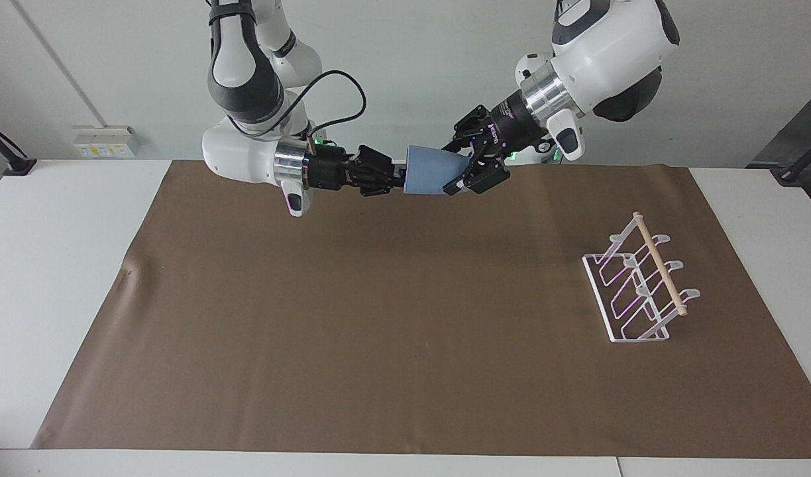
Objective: Hang cup on cup holder
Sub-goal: 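Close the left gripper on the cup and open the right gripper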
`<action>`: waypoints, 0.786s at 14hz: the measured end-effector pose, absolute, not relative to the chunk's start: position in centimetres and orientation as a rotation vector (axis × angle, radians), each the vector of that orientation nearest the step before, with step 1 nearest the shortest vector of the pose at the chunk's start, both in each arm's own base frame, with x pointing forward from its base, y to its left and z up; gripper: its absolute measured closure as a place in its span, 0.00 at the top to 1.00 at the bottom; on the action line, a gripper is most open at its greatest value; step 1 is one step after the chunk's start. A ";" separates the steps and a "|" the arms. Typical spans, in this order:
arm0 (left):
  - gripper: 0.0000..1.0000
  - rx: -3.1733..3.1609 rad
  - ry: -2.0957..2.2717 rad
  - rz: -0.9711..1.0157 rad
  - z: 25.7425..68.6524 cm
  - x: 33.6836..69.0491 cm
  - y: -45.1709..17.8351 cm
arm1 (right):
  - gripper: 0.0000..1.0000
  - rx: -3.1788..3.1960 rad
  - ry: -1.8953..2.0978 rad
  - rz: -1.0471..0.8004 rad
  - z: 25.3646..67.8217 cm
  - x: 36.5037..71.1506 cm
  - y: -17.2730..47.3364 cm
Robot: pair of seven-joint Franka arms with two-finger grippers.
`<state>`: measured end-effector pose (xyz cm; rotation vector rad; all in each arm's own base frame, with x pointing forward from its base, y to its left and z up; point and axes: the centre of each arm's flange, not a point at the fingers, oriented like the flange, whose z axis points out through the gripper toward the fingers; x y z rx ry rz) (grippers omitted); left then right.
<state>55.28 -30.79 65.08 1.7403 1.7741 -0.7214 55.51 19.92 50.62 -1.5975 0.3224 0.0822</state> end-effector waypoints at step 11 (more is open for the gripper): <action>0.78 1.979 1.780 -0.377 61.3 55.7 -29.3 | 1.00 -1.797 0.280 0.028 50.2 56.3 12.4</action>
